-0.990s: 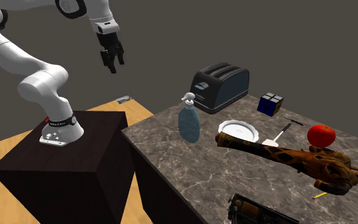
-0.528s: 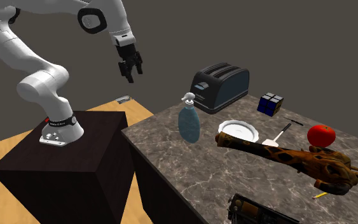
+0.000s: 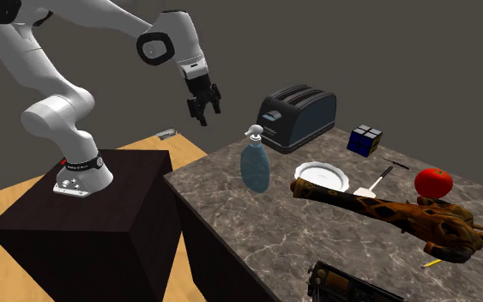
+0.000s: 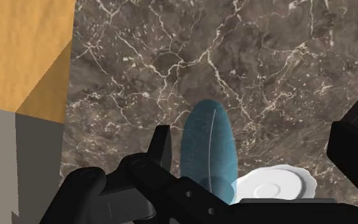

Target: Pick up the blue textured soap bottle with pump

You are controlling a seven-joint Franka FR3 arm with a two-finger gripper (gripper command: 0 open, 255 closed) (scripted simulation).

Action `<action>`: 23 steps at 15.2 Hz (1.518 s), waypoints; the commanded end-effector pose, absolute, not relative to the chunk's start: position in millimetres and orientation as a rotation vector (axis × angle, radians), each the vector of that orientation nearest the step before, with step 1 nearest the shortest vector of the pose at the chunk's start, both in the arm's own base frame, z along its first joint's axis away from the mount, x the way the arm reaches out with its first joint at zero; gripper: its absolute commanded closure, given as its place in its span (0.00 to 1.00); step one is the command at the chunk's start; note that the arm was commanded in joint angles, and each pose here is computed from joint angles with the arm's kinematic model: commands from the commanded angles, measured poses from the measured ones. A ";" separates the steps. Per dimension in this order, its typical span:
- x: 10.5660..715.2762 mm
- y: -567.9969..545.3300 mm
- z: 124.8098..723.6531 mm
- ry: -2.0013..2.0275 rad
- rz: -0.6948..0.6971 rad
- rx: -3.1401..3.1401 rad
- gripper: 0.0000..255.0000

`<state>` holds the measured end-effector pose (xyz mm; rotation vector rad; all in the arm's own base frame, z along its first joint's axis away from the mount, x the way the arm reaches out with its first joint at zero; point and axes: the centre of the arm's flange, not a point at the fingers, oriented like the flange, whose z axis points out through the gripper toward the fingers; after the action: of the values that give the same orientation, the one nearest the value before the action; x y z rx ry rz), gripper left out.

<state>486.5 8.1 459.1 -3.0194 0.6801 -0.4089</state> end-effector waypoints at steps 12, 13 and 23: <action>614.5 -40.9 397.9 1.104 -0.632 -2.905 0.00; 614.5 -40.9 392.6 1.104 -0.632 -2.905 0.00; 614.0 -40.2 358.3 1.104 -0.632 -2.905 1.00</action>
<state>614.1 -40.4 359.5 -2.9041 1.1037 -0.6338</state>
